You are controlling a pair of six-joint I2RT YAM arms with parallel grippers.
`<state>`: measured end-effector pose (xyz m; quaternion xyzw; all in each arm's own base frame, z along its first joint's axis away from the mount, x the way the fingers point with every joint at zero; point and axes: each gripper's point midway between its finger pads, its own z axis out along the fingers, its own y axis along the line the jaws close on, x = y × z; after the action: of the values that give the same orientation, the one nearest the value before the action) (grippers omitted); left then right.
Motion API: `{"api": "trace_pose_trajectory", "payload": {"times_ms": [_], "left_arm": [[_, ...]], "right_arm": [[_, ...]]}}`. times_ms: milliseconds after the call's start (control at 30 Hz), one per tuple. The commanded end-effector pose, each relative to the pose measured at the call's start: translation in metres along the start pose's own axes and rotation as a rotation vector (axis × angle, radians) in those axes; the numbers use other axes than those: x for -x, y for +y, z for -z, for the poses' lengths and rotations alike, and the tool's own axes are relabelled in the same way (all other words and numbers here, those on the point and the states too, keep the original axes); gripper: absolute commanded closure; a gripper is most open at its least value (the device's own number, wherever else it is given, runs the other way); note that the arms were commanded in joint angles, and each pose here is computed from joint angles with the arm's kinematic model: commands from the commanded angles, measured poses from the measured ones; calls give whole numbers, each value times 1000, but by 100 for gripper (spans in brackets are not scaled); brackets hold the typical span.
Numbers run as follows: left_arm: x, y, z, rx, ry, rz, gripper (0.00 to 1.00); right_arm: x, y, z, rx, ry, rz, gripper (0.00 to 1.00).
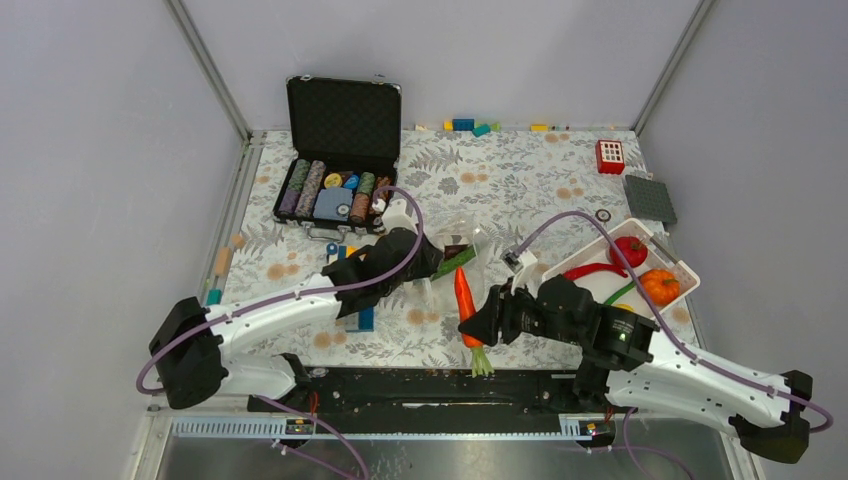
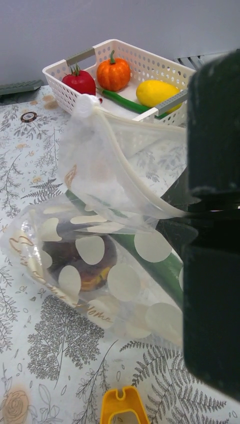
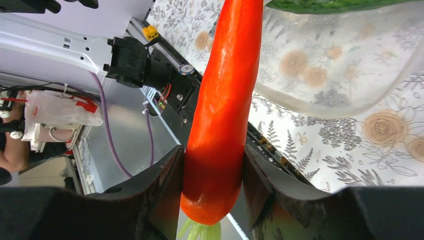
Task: Place the food in the zip-top bag and seal the zipper
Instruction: Place the fake vegetable in the zipper food storage bag.
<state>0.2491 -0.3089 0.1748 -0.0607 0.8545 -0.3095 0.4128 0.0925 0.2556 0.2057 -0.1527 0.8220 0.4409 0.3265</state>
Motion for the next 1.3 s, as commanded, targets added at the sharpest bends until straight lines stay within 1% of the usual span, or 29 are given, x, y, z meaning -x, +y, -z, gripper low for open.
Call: {"api": "trace_pose_trajectory", "payload": {"times_ms": [0,67,167,200,267,367,400,467,533,600,700,800,900,1033,1133,1267], "left_arm": [[33,-25,14,-83,-120,-7,100],[39,-30,20,-101,-147,-53,100],[43,-41,30,-166,-201,-120,100],[43,-47,33,-198,-215,-127,100],[40,-47,35,-221,-225,-139,100],[33,-53,36,-248,-220,-177,100],[30,-56,36,-262,-213,-195,100],[22,-61,36,-285,-192,-213,100],[16,-63,35,-302,-166,-208,100],[11,-64,36,-316,-148,-198,100],[9,-68,40,-337,-136,-185,100],[4,-74,42,-367,-109,-181,100],[-2,-81,44,-400,-75,-165,100],[-6,-86,42,-418,-52,-153,100],[-11,-90,41,-426,-22,-154,100],[-11,-94,39,-429,-20,-145,100]], "right_arm": [[8,37,-1,130,79,-61,74],[9,40,-4,145,123,-121,74],[17,27,-9,120,162,-310,81],[21,20,-12,98,159,-359,82],[25,11,-16,62,163,-409,80],[34,4,-20,2,147,-428,76],[40,1,-23,-22,119,-431,76],[57,-11,-27,-89,24,-445,75],[79,-33,-29,-193,-114,-445,74],[93,-55,-28,-294,-217,-450,73],[106,-80,-27,-414,-319,-473,69],[121,-98,-28,-477,-442,-502,64],[135,-110,-32,-497,-547,-520,64],[142,-126,-35,-565,-614,-520,65],[146,-131,-37,-600,-622,-508,63],[140,-138,-46,-632,-594,-493,60]]}}
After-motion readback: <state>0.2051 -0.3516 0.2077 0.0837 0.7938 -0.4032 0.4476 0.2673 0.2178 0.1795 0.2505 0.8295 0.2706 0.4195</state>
